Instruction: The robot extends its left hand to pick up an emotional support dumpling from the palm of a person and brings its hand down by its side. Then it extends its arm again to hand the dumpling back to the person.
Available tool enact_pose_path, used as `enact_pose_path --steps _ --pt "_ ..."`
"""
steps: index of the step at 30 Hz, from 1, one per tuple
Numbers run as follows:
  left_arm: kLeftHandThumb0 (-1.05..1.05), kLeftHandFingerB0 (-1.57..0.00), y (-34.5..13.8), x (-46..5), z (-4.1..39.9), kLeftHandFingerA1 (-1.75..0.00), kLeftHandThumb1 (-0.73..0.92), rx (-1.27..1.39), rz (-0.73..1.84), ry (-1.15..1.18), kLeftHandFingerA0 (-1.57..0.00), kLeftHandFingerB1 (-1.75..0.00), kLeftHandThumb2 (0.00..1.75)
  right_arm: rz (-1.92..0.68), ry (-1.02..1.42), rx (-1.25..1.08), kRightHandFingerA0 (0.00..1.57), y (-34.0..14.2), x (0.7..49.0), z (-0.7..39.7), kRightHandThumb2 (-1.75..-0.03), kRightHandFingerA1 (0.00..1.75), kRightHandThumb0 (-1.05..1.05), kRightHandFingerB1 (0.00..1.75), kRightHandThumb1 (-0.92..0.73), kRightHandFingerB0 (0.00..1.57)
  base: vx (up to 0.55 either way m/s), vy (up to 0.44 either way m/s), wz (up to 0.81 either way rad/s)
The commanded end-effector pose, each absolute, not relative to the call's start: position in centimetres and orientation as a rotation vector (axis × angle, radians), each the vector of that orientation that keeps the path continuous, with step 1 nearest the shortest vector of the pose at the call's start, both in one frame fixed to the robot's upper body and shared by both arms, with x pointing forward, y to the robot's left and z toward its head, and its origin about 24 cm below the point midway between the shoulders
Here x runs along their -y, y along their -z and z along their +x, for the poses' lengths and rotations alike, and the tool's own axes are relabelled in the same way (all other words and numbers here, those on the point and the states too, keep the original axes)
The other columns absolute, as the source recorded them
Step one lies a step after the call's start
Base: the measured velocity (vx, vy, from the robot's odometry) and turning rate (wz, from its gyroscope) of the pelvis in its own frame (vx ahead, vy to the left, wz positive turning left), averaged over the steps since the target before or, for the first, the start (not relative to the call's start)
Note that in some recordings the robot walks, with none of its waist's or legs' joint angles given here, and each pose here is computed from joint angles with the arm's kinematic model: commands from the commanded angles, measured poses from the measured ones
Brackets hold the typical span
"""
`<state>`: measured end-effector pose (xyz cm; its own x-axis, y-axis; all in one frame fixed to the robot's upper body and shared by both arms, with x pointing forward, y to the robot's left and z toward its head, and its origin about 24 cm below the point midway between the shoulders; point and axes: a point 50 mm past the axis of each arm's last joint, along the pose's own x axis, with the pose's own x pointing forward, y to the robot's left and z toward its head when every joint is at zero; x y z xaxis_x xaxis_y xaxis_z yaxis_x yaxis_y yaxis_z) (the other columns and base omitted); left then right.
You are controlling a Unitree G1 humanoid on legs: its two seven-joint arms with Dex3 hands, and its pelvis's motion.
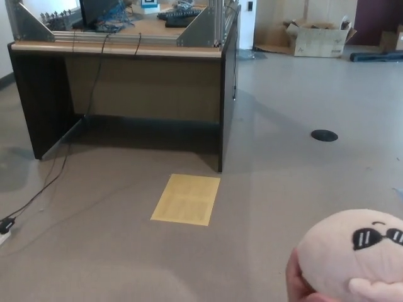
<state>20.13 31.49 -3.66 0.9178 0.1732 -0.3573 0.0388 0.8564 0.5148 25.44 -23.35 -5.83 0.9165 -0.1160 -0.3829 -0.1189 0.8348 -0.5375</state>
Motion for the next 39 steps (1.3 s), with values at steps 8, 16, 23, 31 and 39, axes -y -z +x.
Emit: enact_pose_path --steps 8,16,23,31,39 --pt "-0.34 0.00 -14.8 -30.7 27.1 -0.48 0.36 0.273 0.411 0.146 -0.02 -0.48 0.93 -0.609 0.017 -0.206 0.83 4.0 23.0 26.6 -0.58 0.58 -0.24 0.49 -0.61 0.67 0.05 -0.003 0.02" --pt "-0.61 -0.05 -33.3 -23.5 30.5 -0.33 0.40 0.540 0.623 0.530 -0.06 -0.15 0.77 -0.589 0.033 -0.198 0.80 3.6 22.6 27.5 -0.58 0.57 -0.23 0.49 -0.62 0.66 0.00 0.000 0.00" --pt "-0.57 0.00 -40.0 -16.5 29.8 -0.21 0.33 0.611 0.848 0.773 0.00 -0.13 0.77 -0.601 0.015 -0.205 0.78 3.6 22.4 27.7 -0.58 0.56 -0.24 0.49 -0.63 0.66 0.00 0.000 0.00" --pt "-0.62 0.00 -40.7 -8.1 28.0 -0.08 0.34 0.582 1.050 1.065 0.00 -0.09 0.80 -0.605 0.013 -0.210 0.79 4.0 22.4 27.3 -0.58 0.56 -0.26 0.49 -0.62 0.66 0.00 0.000 0.00" --pt "-0.94 0.00 -37.8 -3.1 27.4 0.00 0.39 0.531 1.149 1.237 0.00 0.00 0.65 -0.629 0.009 -0.209 0.78 3.6 22.5 27.7 -0.58 0.56 -0.28 0.48 -0.63 0.65 0.00 0.000 0.00"
